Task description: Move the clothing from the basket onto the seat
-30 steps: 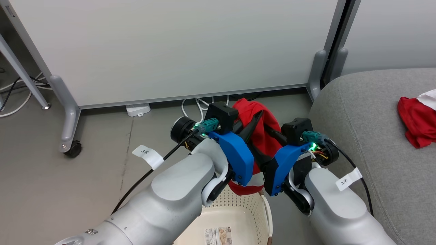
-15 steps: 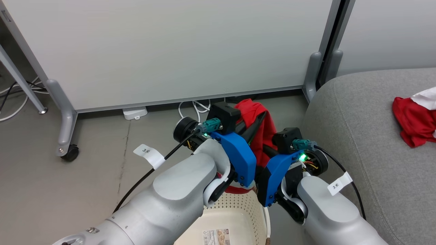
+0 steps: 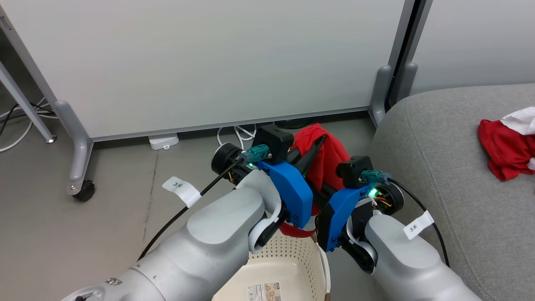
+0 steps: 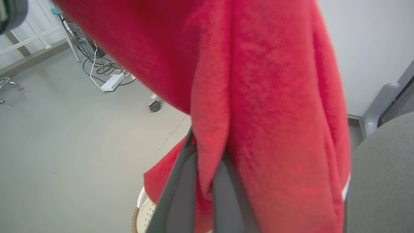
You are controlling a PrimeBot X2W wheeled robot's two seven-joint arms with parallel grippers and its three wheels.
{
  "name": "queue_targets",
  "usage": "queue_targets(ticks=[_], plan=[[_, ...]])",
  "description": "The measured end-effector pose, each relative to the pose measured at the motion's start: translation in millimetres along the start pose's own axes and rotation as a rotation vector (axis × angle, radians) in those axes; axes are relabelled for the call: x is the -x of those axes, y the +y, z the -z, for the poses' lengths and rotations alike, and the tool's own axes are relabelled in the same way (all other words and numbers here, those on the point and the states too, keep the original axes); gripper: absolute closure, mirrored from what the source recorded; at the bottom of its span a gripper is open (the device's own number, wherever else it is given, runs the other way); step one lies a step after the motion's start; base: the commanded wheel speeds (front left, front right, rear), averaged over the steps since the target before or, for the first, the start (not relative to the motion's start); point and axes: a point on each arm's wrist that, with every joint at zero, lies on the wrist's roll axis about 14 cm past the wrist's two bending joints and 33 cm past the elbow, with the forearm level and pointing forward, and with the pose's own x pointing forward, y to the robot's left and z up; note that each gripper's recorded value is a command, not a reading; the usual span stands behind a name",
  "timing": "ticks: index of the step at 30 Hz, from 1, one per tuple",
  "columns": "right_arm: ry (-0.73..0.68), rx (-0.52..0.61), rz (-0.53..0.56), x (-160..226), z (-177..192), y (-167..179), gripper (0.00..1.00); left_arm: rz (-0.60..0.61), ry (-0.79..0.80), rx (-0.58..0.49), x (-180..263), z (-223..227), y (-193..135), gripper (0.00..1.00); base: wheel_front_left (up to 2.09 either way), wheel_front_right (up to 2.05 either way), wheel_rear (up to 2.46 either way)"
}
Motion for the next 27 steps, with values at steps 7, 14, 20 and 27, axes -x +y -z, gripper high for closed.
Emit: queue_targets(ticks=[7, 14, 20, 27], plan=[[-0.006, -0.003, 0.004, 0.5, -0.4, -1.4, 1.0, -0.009, -0.003, -0.002, 0.4, 0.1, 2.0, 0.56, 0.0, 0.0, 0.0], [-0.006, -0.007, 0.006, 2.1, 1.6, -1.7, 1.0, -0.021, -0.009, -0.013, 0.5, -0.2, 5.4, 0.0, 0.0, 0.0, 0.0], [-0.034, -0.005, 0.02, 2.2, -5.7, -7.1, 1.0, -0.044, -0.017, 0.001, 2.9, 2.9, 12.8, 0.0, 0.0, 0.0, 0.0], [-0.076, 0.002, 0.032, 0.6, -15.6, -12.3, 1.0, -0.12, -0.086, 0.034, 19.2, -2.7, 36.7, 0.0, 0.0, 0.0, 0.0]])
